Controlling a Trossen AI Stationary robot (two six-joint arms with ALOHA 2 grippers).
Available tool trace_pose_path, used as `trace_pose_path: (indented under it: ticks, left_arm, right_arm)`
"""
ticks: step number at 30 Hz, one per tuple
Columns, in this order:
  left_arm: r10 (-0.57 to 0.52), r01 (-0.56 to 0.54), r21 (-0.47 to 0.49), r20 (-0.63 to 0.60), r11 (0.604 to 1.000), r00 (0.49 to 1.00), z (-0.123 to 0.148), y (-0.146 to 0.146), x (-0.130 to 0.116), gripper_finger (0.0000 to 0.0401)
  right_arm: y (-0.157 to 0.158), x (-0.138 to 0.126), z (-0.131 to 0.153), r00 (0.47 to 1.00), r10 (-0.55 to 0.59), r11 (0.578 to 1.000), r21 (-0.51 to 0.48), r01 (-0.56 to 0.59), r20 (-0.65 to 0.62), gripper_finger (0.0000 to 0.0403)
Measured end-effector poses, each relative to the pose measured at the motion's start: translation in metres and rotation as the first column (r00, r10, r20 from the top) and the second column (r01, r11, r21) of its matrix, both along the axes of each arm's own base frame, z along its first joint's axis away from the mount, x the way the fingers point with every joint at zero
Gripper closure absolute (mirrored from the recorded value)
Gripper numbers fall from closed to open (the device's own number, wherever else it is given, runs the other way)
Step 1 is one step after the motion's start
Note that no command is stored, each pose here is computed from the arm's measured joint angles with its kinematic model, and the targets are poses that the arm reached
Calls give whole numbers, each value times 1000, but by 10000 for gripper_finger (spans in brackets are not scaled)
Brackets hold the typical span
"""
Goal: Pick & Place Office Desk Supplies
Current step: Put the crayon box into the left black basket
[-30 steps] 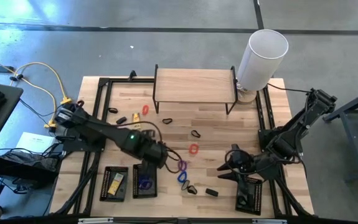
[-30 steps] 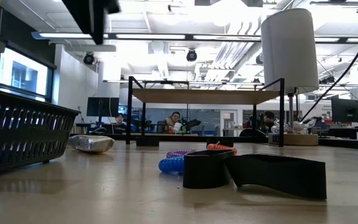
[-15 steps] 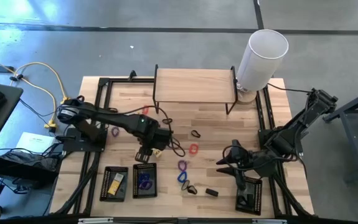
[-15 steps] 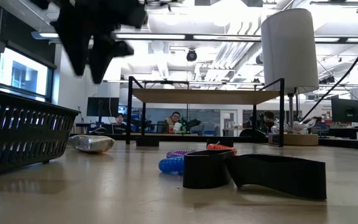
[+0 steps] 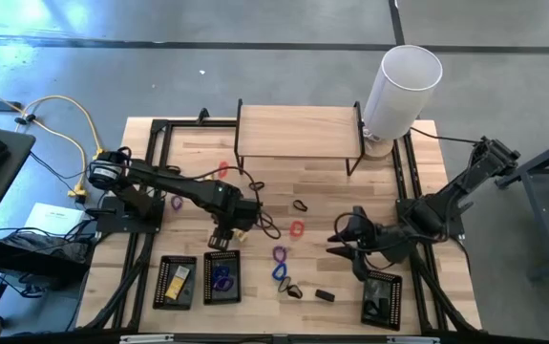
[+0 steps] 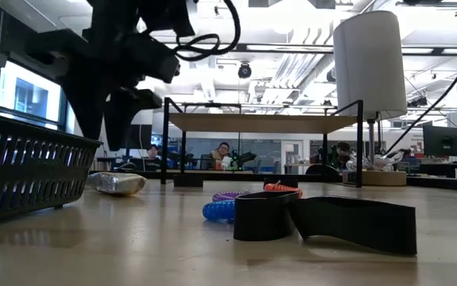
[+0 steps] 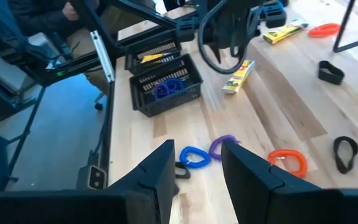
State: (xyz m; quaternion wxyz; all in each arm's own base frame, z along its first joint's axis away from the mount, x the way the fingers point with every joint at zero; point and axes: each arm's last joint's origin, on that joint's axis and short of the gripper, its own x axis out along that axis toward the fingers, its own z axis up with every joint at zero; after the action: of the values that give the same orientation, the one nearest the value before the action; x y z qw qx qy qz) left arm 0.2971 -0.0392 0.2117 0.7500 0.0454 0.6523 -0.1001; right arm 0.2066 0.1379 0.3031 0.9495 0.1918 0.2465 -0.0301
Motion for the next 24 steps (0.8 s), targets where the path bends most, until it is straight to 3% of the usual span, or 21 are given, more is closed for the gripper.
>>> trace_pose_path:
  ticks: [16,21,24]
  left_arm:
    - [60,-57,-27,120,998,991,3,2,12,226]
    - [29,-27,-22,126,999,992,3,2,13,206]
    - [18,-9,-75,127,997,992,3,-1,13,190]
  right_arm:
    - [-14,8,-3,998,-7,1000,16,8,-55,284]
    - [-15,7,-4,998,-6,1000,11,7,-65,284]
    - [-15,7,-5,998,-5,1000,8,6,-70,284]
